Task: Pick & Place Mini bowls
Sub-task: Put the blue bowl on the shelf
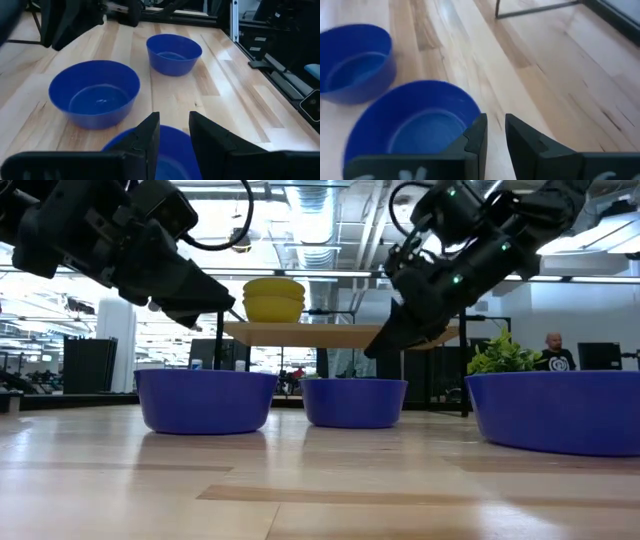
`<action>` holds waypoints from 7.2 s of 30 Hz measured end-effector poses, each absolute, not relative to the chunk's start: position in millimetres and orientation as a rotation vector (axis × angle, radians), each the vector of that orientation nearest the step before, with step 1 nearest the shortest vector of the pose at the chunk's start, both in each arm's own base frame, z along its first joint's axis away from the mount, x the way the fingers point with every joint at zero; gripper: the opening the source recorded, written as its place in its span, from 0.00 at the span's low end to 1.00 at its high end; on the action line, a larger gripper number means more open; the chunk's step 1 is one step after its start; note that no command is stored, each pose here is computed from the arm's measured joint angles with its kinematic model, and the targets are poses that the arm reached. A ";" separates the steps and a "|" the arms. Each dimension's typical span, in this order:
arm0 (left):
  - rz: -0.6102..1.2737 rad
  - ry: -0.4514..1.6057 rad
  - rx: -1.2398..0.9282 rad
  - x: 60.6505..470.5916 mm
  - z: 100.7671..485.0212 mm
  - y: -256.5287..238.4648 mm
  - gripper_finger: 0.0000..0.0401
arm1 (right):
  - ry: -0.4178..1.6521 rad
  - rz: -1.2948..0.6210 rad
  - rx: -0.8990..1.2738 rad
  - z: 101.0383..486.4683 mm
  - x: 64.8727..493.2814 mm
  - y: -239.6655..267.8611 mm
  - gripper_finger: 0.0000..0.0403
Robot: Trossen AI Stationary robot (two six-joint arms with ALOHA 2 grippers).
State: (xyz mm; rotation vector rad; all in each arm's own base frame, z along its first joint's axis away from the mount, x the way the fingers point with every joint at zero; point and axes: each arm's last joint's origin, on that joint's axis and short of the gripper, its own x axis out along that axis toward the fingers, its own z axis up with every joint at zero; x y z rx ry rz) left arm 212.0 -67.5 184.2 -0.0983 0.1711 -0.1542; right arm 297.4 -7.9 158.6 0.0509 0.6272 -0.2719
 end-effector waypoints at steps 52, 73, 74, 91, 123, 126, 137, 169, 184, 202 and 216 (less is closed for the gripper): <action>-0.155 0.180 -0.089 211.5 182.8 -67.3 0.26 | 0.780 -0.096 0.095 136.0 299.6 -11.2 0.15; -0.154 0.186 -0.087 211.4 182.2 -67.3 0.26 | 0.813 -0.022 0.136 134.1 297.6 -8.5 0.15; -0.154 0.186 -0.087 211.4 182.2 -67.3 0.26 | 0.814 -0.022 0.136 134.1 297.5 -8.5 0.15; -0.154 0.186 -0.087 211.4 182.2 -67.3 0.26 | 0.817 -0.040 0.174 133.8 297.3 -9.0 0.14; -0.156 0.184 -0.064 211.4 182.3 -67.3 0.26 | 0.808 -0.012 0.114 175.6 314.1 -20.7 0.00; -0.156 0.188 -0.063 210.8 181.1 -67.1 0.26 | 0.814 -0.007 0.084 192.4 311.8 -23.8 0.00; -0.155 0.187 -0.064 210.3 180.3 -66.9 0.26 | 0.731 -0.116 0.097 268.6 288.8 -56.4 0.00; -0.154 0.168 -0.100 210.6 182.4 -67.0 0.26 | 0.607 -0.642 0.412 307.8 246.0 -177.9 0.00; -0.155 0.168 -0.100 210.6 182.5 -67.0 0.26 | 0.631 -0.740 0.503 302.3 229.0 -195.7 0.00; -0.155 0.168 -0.100 210.7 182.5 -67.1 0.26 | 0.656 -0.813 0.531 298.4 226.7 -195.5 0.00; -0.155 0.168 -0.100 210.7 182.5 -67.1 0.26 | 0.669 -0.804 0.536 286.2 230.1 -195.8 0.00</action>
